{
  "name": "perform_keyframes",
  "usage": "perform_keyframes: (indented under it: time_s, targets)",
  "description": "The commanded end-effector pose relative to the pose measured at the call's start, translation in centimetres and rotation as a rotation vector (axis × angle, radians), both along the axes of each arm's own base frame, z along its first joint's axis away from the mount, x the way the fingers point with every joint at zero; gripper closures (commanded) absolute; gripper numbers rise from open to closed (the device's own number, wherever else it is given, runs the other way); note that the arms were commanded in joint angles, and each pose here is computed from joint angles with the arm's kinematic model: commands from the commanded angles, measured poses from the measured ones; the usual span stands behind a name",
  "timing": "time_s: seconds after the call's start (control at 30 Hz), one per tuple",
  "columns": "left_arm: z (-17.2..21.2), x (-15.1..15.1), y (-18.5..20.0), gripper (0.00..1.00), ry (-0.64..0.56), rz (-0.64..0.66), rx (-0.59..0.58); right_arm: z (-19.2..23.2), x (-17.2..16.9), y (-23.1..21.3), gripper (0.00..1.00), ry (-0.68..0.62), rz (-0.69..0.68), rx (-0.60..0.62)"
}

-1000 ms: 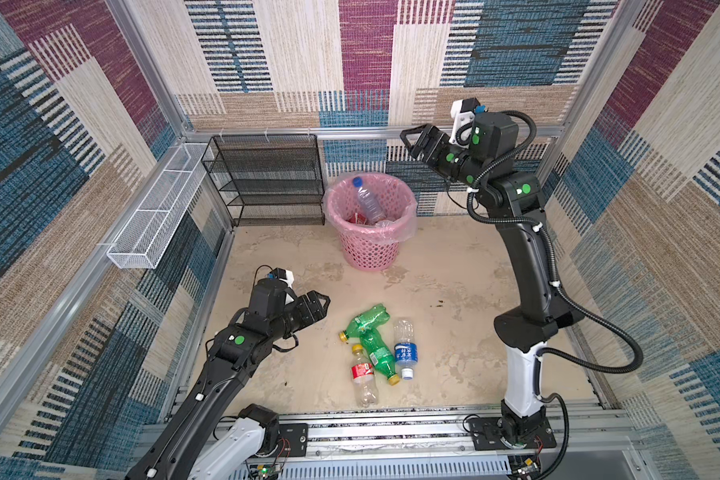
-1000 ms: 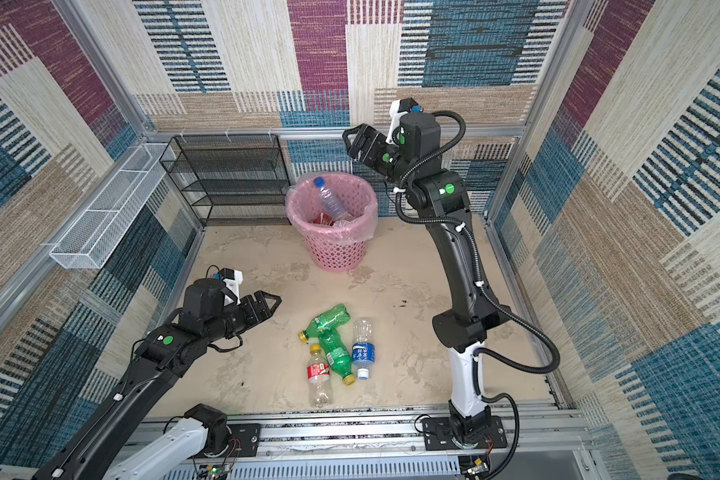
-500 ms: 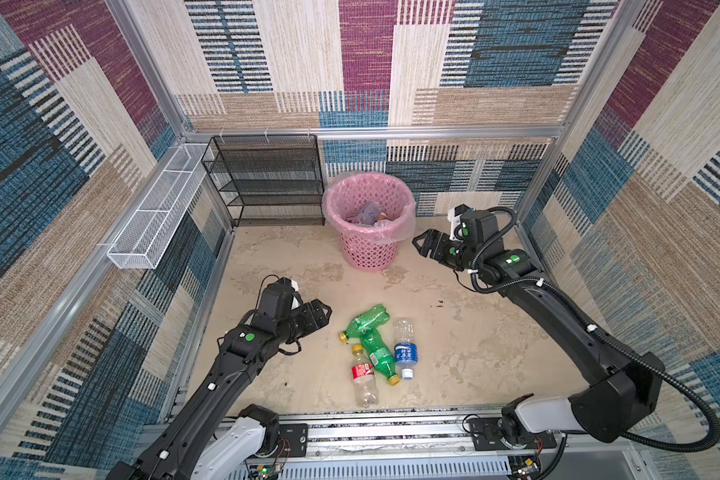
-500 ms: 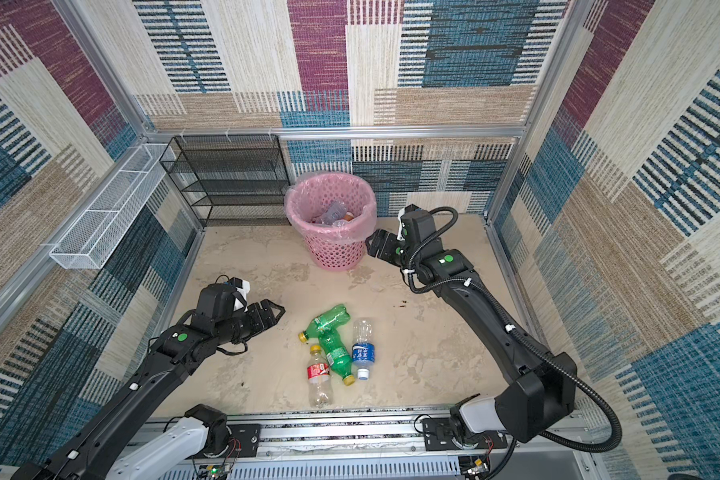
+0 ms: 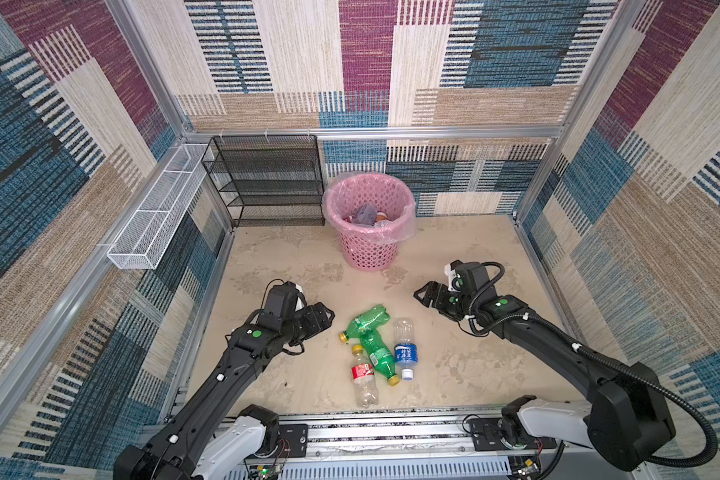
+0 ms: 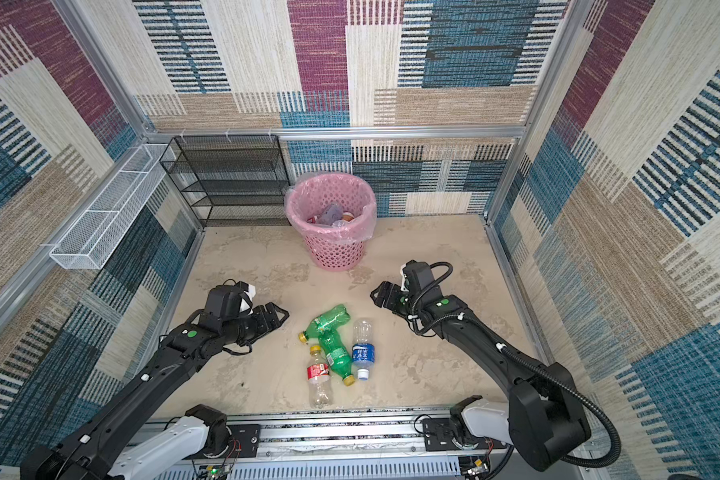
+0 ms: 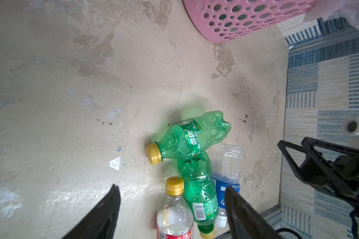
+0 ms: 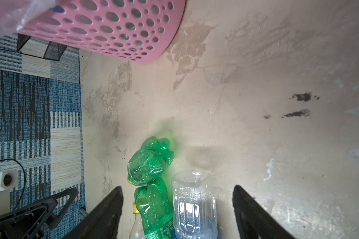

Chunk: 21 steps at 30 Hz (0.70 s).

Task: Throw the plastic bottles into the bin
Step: 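Lift the blue-cap water bottle with the right gripper and drop it into the pink bin, then move the left gripper toward the red-label bottle while the right gripper returns over the bottles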

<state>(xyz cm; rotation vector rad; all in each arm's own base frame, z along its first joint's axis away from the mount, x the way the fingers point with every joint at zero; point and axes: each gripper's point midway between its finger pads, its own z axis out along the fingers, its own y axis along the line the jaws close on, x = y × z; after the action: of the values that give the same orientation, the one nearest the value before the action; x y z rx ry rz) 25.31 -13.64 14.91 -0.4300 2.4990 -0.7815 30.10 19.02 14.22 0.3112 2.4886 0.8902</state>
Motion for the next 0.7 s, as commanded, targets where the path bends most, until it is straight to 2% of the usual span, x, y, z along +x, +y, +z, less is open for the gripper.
perform_keyframes:
  time_s: [0.0,0.67]
  targets:
    - [-0.3,-0.3,-0.7,0.21,0.021,0.0,-0.046,0.5,-0.1,0.8,0.16,-0.03,0.017,0.053]
    - [-3.7,-4.2,-4.0,0.22,0.14,-0.068,0.009,-0.9,-2.3,0.2,0.16,-0.04,0.023,0.08]
